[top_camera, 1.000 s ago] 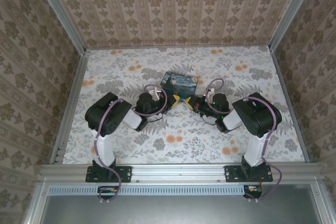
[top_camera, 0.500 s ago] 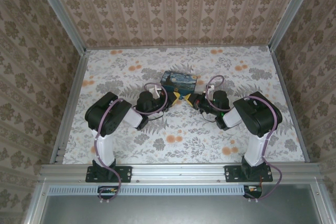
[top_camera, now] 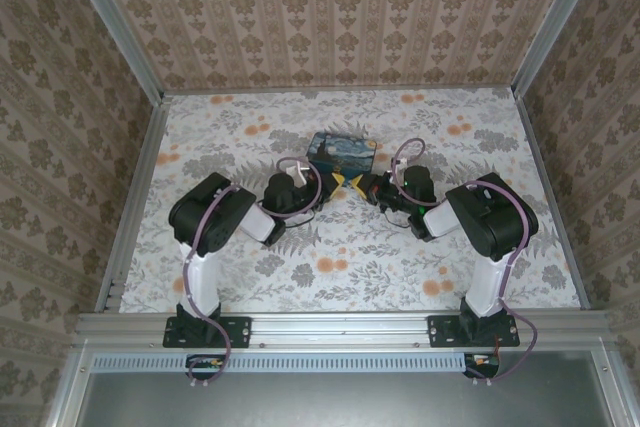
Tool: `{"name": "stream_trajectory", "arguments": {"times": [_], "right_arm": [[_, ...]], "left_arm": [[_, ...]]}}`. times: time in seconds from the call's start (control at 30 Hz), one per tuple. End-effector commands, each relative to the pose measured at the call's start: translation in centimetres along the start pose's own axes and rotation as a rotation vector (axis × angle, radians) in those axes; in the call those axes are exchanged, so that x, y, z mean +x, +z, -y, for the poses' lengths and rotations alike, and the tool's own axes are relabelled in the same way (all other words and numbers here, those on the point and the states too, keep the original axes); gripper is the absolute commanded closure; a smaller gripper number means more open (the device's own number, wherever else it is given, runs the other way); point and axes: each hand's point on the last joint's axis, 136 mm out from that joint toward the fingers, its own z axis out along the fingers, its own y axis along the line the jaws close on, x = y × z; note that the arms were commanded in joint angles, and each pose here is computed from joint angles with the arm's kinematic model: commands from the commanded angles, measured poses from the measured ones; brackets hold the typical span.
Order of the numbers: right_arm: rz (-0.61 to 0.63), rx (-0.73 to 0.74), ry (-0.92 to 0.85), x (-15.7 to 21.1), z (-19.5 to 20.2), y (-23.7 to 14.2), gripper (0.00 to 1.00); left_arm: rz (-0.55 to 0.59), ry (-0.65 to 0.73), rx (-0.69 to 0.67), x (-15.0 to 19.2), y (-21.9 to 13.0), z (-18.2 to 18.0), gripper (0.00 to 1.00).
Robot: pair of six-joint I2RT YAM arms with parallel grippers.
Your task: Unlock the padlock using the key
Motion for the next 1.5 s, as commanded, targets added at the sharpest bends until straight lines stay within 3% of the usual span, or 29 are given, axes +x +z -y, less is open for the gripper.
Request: {"name": "stream_trajectory", "arguments": {"times": [0.0,0.23,0.67,0.87,1.1,1.47], "right_arm": [[-0.036,-0.118,-0.103,0.5,-4.2,1.4,1.0],[-0.035,-0.085,-0.101,0.5,-3.1,1.3,0.99],[-0.033,-0.015,-0.103,0.7,-0.8,-0.4,0.49],[-0.089,0.099,-0.14,2.4,1.4,-2.2,0.34],[-0.145,0.248,-0.306,3.4,2.4,-4.5,0.33],[-0.216,0.56,-0.894,4.7,2.3,-5.3,0.44]], "left_arm": [[-0.251,0.013,0.05,6.8,1.1,0.9,1.0],[-0.16,-0.012,-0.003,5.5,0.8,-0.8,1.0],[0.006,-0.036,-0.063,2.1,-0.7,-2.4,1.0],[0.02,-0.04,-0.072,1.5,-0.9,-2.8,1.0],[0.024,-0.043,-0.07,1.0,-1.1,-2.8,1.0],[0.004,-0.07,-0.06,1.2,-1.2,-2.5,1.0]]}}
